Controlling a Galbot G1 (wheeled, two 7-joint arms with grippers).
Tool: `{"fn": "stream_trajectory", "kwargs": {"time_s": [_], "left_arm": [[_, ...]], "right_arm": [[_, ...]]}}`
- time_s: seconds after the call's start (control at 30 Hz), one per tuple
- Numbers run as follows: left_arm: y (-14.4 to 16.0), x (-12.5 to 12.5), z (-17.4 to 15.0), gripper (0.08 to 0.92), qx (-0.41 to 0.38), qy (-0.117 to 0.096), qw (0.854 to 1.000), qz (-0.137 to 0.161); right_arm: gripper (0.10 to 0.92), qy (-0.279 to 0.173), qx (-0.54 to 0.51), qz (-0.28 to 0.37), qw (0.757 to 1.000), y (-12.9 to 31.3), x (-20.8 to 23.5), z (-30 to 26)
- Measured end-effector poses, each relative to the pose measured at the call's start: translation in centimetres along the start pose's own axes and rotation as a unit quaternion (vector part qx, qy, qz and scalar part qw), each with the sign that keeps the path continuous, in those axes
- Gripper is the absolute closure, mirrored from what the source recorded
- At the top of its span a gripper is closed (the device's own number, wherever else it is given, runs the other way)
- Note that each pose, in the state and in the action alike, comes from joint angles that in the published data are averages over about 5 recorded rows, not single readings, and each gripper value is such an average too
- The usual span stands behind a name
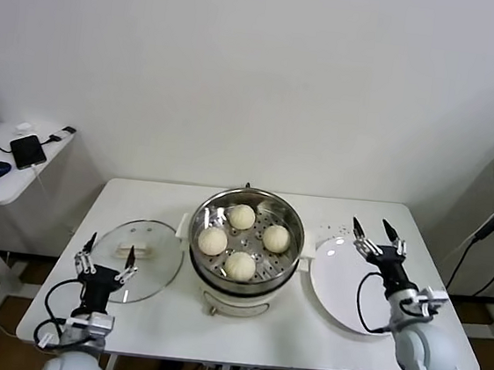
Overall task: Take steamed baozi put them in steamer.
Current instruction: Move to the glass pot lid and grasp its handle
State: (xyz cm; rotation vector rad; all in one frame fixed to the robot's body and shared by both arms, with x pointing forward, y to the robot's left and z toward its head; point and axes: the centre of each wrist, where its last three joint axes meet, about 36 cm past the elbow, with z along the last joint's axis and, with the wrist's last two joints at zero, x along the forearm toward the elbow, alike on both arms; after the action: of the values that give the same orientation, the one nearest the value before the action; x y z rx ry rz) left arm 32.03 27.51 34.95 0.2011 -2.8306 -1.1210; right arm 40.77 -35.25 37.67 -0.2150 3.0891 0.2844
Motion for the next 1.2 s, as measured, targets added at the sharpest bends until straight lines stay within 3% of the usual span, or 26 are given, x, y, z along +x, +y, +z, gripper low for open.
{"fn": "stream_trajectory", "kwargs": {"time_s": [0.1,0.2,0.43,0.73,1.2], "left_arm": [[0.2,-0.3,0.4,0.177,-0.111,-0.018,0.994,0.01],[0.2,-1.0,0.9,0.177,-0.208,-0.033,0.977,0.021],[-0.8,-2.2,2.5,0.177,-0.344,-0.037,0.938,0.04],[-2.3,-3.4,3.7,0.177,-0.413,-0.021,0.909,0.054],[-4.1,-6.2,5.1,0.177,-0.431,0.011,0.901,0.045]], "right_arm": [[0.2,0.003,-0.003,0.013,1.0,-0.2,1.1,0.4],[0.2,0.005,-0.006,0.022,1.0,-0.2,2.0,0.7],[0.2,0.01,-0.012,0.035,0.999,-0.2,3.3,1.4],[0.2,0.014,-0.01,0.041,0.999,-0.2,3.9,2.1],[0.2,0.016,-0.013,0.048,0.999,0.1,4.2,2.8]]}}
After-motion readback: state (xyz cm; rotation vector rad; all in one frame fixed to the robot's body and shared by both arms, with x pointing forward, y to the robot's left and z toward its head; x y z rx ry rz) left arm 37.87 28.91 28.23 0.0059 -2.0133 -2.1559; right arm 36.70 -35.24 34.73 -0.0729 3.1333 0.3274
